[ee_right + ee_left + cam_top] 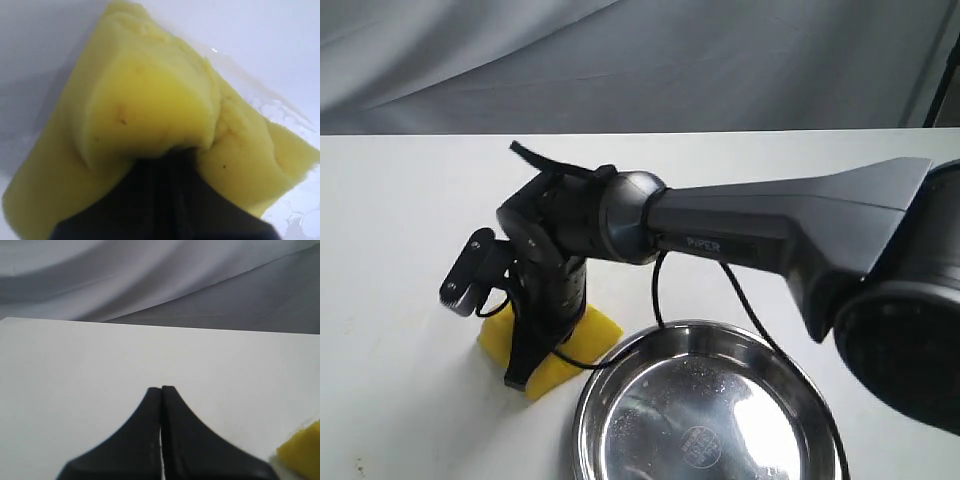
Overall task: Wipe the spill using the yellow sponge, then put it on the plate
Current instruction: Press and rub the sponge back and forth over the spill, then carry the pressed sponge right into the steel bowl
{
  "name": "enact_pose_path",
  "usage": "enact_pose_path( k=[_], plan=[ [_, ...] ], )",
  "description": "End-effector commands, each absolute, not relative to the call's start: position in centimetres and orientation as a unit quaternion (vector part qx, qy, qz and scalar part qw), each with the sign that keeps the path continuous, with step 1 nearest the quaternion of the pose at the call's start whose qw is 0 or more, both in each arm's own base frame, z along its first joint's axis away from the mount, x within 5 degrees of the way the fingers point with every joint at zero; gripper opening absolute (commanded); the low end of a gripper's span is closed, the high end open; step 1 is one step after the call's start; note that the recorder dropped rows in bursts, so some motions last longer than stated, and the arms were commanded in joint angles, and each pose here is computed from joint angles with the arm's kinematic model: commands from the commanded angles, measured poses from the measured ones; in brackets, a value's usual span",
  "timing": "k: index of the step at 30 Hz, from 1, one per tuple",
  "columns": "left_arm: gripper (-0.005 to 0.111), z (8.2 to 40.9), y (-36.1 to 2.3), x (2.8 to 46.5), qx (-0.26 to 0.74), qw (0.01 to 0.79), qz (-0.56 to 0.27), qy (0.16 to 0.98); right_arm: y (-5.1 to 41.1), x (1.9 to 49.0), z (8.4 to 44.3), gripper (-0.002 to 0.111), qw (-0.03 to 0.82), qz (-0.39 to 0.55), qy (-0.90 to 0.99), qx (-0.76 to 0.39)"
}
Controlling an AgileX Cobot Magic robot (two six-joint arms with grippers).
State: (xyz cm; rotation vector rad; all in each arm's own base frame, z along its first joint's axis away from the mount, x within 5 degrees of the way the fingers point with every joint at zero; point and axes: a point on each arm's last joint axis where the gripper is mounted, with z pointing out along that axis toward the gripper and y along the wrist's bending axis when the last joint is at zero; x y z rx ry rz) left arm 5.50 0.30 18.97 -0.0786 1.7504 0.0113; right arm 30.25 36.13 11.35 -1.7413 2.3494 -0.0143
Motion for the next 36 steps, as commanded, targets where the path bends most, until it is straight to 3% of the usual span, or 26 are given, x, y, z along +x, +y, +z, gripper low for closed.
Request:
enact_pose_path(
  k=[1, 7, 10, 15, 18, 22, 29, 36],
  plan=[
    [0.000, 18.9, 0.3, 5.5, -0.038, 0.641, 0.002, 0.766, 29.1, 34.5, 7.2, 0.000, -0.002, -0.068, 0.846, -0.529],
    [0.000, 18.9, 0.3, 5.5, -0.038, 0.641, 0.002, 0.766, 19.0, 40.4, 7.2, 0.000, -0.033, -0.088, 0.921, -0.377],
    [0.000, 18.9, 0.3, 5.5, -0.038, 0.641, 0.002, 0.766, 18.3, 40.6, 7.2, 0.000, -0.037, -0.069, 0.932, -0.355],
    [0.000, 18.9, 0.3, 5.5, -0.038, 0.641, 0.002, 0.766, 25.7, 36.9, 7.1, 0.000, -0.023, 0.014, 0.897, -0.441],
    [0.000, 18.9, 0.3, 5.5, -0.038, 0.641, 0.002, 0.766, 31.4, 32.3, 7.1, 0.000, -0.021, 0.020, 0.839, -0.544],
    [0.000, 18.9, 0.3, 5.5, -0.038, 0.641, 0.002, 0.766, 35.0, 29.1, 7.6, 0.000, -0.009, 0.013, 0.794, -0.607],
    [0.000, 18.9, 0.3, 5.5, -0.038, 0.641, 0.002, 0.766, 36.5, 29.6, 15.2, 0.000, 0.032, 0.007, 0.786, -0.617],
    [0.000, 18.9, 0.3, 5.5, -0.038, 0.641, 0.002, 0.766, 34.3, 30.0, 23.9, 0.000, 0.119, -0.037, 0.804, -0.581]
  ],
)
